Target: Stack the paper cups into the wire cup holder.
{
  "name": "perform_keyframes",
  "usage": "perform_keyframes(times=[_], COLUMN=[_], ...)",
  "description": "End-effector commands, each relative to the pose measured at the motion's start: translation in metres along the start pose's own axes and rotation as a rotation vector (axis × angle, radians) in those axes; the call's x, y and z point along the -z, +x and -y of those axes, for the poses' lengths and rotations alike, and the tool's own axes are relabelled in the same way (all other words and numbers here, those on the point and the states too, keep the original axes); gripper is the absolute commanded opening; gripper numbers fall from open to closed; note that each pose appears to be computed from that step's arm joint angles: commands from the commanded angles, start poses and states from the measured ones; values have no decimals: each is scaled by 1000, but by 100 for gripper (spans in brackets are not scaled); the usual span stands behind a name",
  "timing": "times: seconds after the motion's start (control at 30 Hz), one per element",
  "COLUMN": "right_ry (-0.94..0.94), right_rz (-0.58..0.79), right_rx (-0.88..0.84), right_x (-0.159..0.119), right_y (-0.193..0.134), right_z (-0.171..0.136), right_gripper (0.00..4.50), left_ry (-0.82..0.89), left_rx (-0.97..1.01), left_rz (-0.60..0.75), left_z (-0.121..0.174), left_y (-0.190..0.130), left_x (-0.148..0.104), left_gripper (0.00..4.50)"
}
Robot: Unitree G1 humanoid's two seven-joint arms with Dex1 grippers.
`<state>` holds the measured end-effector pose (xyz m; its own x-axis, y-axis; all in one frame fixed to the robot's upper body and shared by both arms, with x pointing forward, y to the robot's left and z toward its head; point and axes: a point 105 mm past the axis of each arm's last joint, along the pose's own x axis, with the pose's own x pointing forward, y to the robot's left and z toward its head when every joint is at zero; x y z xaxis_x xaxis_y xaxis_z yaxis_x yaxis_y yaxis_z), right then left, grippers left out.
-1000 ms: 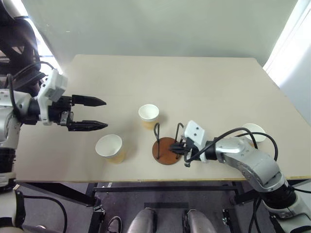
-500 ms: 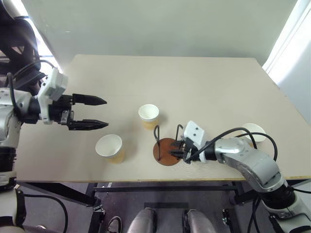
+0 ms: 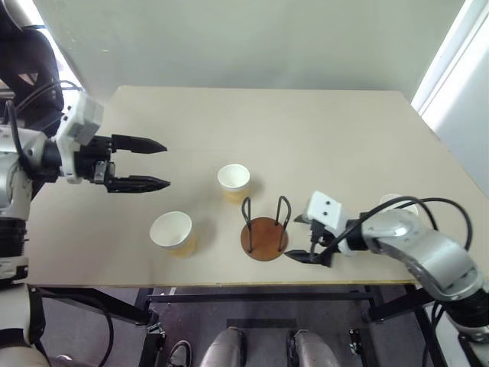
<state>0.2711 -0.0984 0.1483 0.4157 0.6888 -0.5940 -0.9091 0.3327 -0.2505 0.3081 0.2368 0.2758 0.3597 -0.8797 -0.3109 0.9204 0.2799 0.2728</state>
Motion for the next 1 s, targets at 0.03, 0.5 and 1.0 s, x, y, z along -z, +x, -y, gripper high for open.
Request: perform_keyframes(times=[0.03,0.5,1.0], right_ry=[-129,-105,-80], right_rz=[-31,-280,-335], right_rx=[102,224,226], right_x=[-19,18,56], right_y=[-44,-133,-130], right_z=[17,43,59], right_gripper=[433,433,433], left_ry=[116,93,82], left_rx=[90,118,113], left_rz=[73,54,42], left_z=[11,9,15], left_y=[7,18,12], left_x=[-35,-24,-23], left_gripper=[450,450,450])
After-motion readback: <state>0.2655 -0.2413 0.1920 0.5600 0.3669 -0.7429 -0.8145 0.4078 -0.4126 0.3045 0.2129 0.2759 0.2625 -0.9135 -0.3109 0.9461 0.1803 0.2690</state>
